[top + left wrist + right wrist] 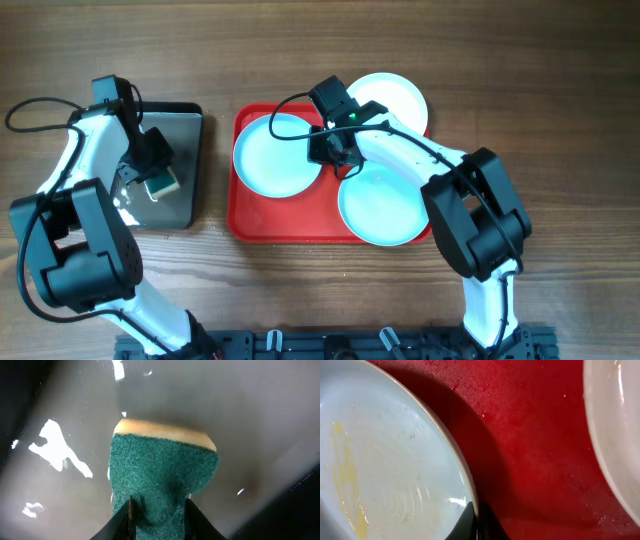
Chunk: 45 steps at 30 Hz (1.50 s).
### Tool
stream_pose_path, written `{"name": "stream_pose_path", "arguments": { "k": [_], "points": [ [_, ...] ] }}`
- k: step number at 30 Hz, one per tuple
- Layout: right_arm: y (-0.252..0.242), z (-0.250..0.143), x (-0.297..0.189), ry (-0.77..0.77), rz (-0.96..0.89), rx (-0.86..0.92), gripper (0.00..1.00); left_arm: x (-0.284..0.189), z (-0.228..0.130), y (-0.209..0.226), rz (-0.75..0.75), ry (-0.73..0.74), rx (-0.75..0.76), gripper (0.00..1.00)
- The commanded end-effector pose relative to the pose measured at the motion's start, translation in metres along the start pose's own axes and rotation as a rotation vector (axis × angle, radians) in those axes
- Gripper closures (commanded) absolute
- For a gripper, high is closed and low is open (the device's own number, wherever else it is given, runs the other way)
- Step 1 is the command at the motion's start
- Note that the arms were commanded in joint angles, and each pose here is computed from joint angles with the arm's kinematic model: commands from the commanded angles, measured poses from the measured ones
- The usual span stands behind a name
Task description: Clean dirty plates on tray and stack at the side
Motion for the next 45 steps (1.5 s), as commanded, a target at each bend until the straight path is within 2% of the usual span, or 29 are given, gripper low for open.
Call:
{"name": "stream_pose_path", "arguments": {
  "k": [1, 14, 18, 21, 27, 32, 38, 42, 45],
  "points": [
    [-0.002, 0.000, 0.009, 0.007, -0.015, 0.018, 0.96, -0.004, -0.001, 0.006, 0.020, -0.004, 0.006, 0.73],
    [-0.002, 0.000, 0.009, 0.007, -0.015, 0.018, 0.96, 0.018, -0.014, 0.015, 0.035, 0.001, -0.005, 0.76],
    [-0.002, 0.000, 0.009, 0.007, -0.015, 0.019, 0.96, 0.030, -0.018, 0.017, 0.027, -0.012, -0.028, 0.81],
    [-0.002, 0.000, 0.009, 0.007, -0.015, 0.018, 0.96, 0.040, -0.024, 0.020, 0.028, -0.010, -0.031, 0.95],
    [0.000, 0.001, 0.009, 0.005, -0.006, 0.020, 0.96, 0.041, -0.029, 0.017, 0.004, 0.011, -0.046, 0.96],
    [0.006, 0.003, 0.009, 0.004, 0.035, 0.013, 0.96, 0.009, -0.017, -0.011, -0.141, 0.015, -0.009, 0.96],
    [0.004, 0.011, -0.004, -0.018, 0.067, -0.019, 0.96, -0.066, -0.007, -0.037, -0.286, -0.014, 0.129, 0.96],
    [0.003, 0.010, -0.006, -0.007, 0.069, -0.015, 0.96, -0.091, -0.019, -0.055, -0.338, -0.040, 0.199, 0.96],
    [0.003, 0.007, -0.006, 0.004, 0.074, -0.019, 0.96, -0.093, -0.043, -0.083, -0.370, -0.027, 0.332, 0.96]
  ]
}}
Point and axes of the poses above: each gripper's point midway between its finger pads, its own x axis out along the fingers, its own y axis along the line the jaws close on, z = x × y, the point moved 2 cm from there along -x, back along the fingers, and after that the axes turned 13 degrees about -x, right-handed, at the moved point
